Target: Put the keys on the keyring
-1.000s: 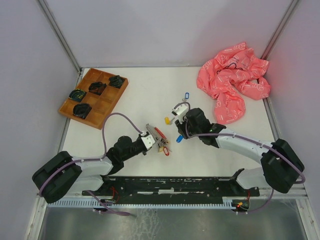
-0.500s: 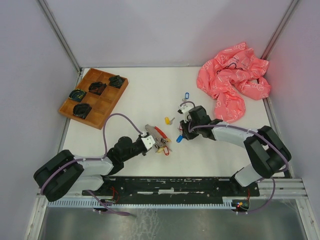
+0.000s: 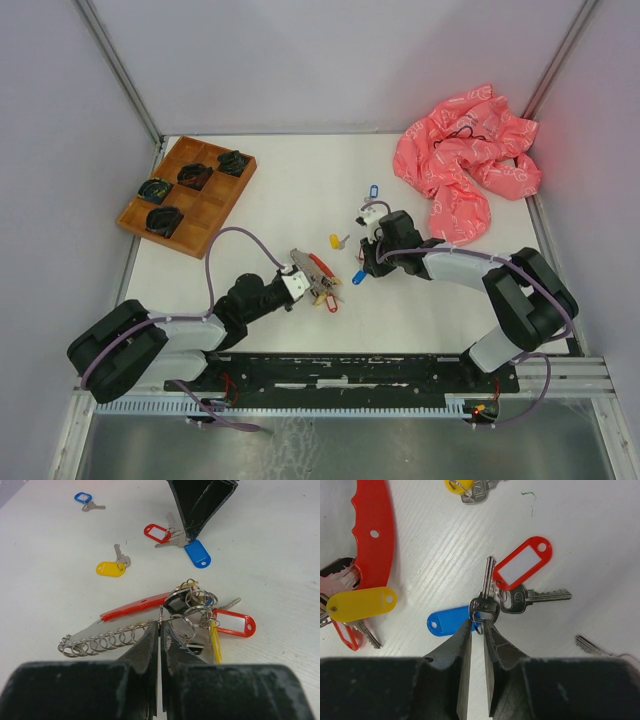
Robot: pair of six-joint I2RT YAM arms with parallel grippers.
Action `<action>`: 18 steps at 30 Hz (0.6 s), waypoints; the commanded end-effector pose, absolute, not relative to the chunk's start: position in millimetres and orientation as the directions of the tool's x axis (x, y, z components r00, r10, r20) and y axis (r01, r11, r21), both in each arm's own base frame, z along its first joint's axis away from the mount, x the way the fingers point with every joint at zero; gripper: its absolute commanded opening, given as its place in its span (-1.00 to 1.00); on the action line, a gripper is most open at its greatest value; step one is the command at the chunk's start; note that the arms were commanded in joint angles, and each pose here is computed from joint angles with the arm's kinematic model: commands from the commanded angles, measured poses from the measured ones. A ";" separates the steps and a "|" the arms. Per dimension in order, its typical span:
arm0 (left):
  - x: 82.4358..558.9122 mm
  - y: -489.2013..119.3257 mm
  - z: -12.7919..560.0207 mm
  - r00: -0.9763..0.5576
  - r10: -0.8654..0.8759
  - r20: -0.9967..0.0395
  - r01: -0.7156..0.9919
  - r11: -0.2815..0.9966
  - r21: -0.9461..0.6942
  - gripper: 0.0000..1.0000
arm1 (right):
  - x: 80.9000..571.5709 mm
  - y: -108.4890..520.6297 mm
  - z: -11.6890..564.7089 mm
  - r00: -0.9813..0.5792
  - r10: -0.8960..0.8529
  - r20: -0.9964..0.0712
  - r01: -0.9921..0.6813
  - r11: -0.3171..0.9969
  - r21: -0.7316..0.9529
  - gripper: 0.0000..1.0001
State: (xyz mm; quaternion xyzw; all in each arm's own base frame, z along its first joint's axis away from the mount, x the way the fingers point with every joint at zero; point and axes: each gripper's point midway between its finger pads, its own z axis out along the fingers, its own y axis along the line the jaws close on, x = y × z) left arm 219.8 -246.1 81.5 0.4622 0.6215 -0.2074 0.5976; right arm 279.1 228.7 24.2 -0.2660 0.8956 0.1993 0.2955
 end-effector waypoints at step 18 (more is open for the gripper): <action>220.7 -253.1 104.9 0.241 0.271 -0.932 0.812 0.470 0.346 -0.95 | 279.5 224.6 20.3 -0.658 -0.389 -0.644 -0.619 0.767 0.169 -0.78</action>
